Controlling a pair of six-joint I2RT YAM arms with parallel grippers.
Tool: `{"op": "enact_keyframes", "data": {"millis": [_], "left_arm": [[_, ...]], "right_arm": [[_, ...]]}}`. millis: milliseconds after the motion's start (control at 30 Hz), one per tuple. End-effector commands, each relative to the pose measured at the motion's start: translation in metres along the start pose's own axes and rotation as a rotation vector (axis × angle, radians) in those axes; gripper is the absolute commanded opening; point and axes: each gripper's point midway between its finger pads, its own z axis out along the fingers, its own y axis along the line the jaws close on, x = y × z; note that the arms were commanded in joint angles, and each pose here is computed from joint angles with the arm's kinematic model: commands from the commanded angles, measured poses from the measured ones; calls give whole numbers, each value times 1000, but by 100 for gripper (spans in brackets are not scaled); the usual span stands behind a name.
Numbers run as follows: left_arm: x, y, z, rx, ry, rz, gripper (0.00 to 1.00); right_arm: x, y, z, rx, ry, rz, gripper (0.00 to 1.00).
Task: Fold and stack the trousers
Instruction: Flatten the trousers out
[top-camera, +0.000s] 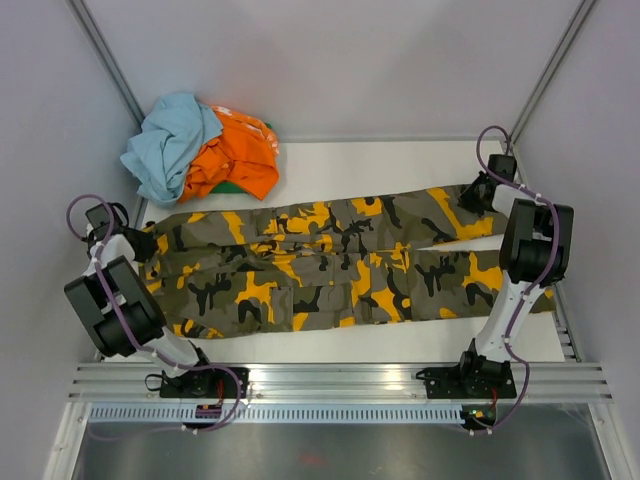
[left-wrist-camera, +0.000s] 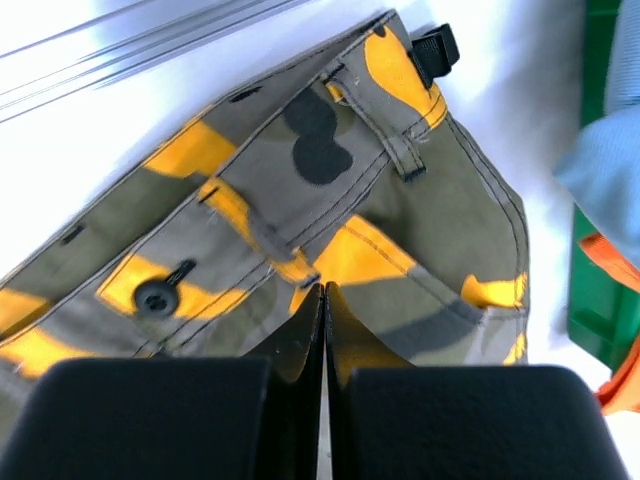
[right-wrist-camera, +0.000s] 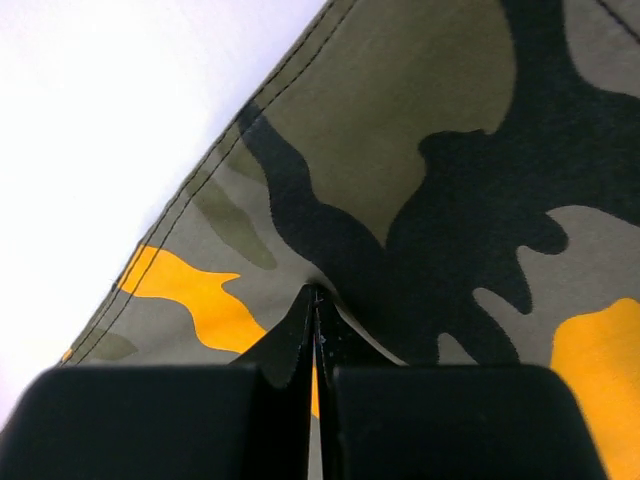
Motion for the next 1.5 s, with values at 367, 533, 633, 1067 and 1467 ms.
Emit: {"op": "enact_keyframes", "data": {"millis": [367, 533, 633, 1067, 1467], "left_arm": [[6, -42, 68, -103, 7, 85, 2], [0, -53, 84, -109, 25, 55, 2], [0, -67, 91, -92, 32, 53, 2], [14, -122, 129, -49, 65, 95, 2], [-27, -150, 43, 58, -79, 248, 2]], "right_arm": [[37, -69, -16, 180, 21, 34, 0], [48, -81, -18, 192, 48, 39, 0], [46, -81, -15, 193, 34, 52, 0], [23, -64, 5, 147, 9, 68, 0], [8, -38, -14, 40, -26, 58, 2]]}}
